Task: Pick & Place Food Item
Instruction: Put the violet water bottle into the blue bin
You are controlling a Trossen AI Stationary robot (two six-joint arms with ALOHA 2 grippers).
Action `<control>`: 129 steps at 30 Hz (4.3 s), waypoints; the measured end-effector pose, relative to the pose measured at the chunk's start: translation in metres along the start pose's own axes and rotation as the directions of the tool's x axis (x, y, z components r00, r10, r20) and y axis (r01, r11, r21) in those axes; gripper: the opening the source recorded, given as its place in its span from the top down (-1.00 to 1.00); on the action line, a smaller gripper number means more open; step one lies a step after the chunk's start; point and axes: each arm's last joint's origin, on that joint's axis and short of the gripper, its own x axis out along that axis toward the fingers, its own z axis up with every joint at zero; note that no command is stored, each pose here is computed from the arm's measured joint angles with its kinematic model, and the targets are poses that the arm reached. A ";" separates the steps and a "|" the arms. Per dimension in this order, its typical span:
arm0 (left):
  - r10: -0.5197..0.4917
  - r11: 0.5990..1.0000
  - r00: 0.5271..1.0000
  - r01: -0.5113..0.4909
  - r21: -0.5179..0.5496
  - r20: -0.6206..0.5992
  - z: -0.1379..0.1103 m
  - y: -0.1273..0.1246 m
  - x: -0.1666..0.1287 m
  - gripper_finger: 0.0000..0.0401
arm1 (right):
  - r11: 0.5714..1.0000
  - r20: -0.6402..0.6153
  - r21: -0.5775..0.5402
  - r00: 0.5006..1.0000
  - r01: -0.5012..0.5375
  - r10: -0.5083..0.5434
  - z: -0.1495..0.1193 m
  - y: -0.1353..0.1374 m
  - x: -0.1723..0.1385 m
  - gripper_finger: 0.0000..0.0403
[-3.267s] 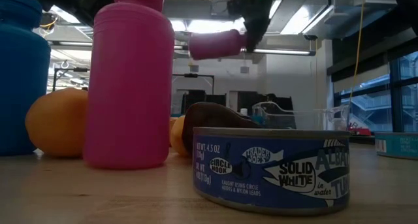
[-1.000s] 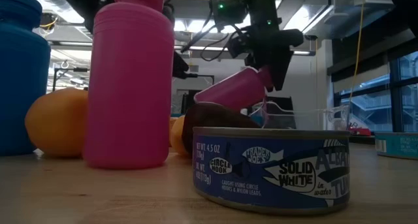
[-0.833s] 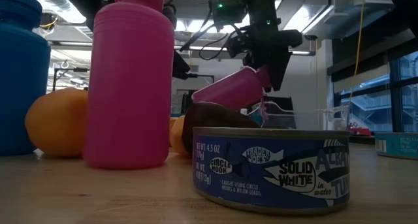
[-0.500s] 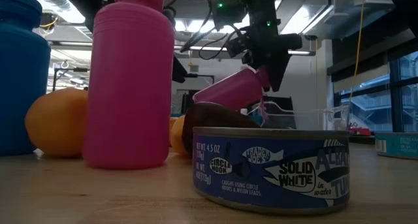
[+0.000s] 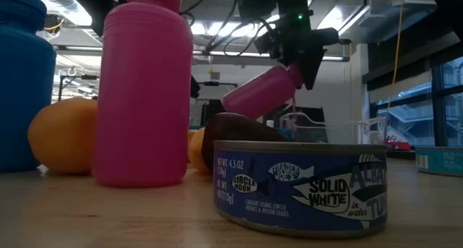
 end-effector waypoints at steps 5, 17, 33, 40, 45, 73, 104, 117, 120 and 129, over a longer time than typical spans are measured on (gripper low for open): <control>0.000 1.000 1.000 0.000 0.000 -0.019 -0.002 0.000 0.000 -0.31 | 1.000 0.000 -0.011 1.000 0.000 0.000 0.000 0.000 0.000 -0.03; -0.001 1.000 1.000 0.000 0.026 0.012 0.001 0.000 0.000 -0.31 | 0.997 0.296 0.074 0.955 -0.021 -0.002 -0.023 -0.027 -0.071 -0.02; -0.001 1.000 1.000 0.001 0.028 0.012 0.001 0.000 0.000 -0.30 | 0.977 0.131 0.214 0.990 0.026 -0.055 -0.086 -0.022 -0.043 -0.02; -0.008 1.000 1.000 0.008 0.014 0.012 0.001 0.000 0.000 -0.30 | 0.984 -0.005 0.180 1.000 -0.012 0.013 -0.085 -0.009 -0.005 -0.02; -0.008 1.000 1.000 0.007 0.015 0.012 0.001 0.000 0.000 -0.30 | 0.981 -0.076 0.177 0.992 -0.084 0.099 -0.087 0.001 0.018 -0.02; -0.008 1.000 0.999 0.007 0.018 0.043 0.004 0.000 0.000 -0.30 | 0.938 -0.113 0.196 0.944 -0.284 0.310 -0.078 0.026 0.042 -0.02; -0.188 0.982 0.958 0.191 0.009 0.218 0.018 -0.005 0.013 -0.30 | 0.973 -0.003 0.130 0.981 -0.192 0.194 -0.060 0.025 0.044 -0.02; -0.204 0.977 0.958 0.212 -0.017 0.200 0.021 0.001 0.049 -0.30 | 0.982 0.098 0.086 0.983 -0.167 0.158 -0.050 0.028 0.024 -0.02; -0.237 0.970 0.953 0.243 -0.010 0.189 0.031 0.000 0.052 -0.31 | 0.984 0.146 0.082 0.979 -0.156 0.143 -0.047 0.024 0.014 -0.02; -0.236 0.972 0.956 0.236 0.022 0.174 0.044 0.000 0.053 -0.30 | 0.988 0.149 0.032 0.978 -0.149 0.143 -0.027 0.019 0.016 -0.02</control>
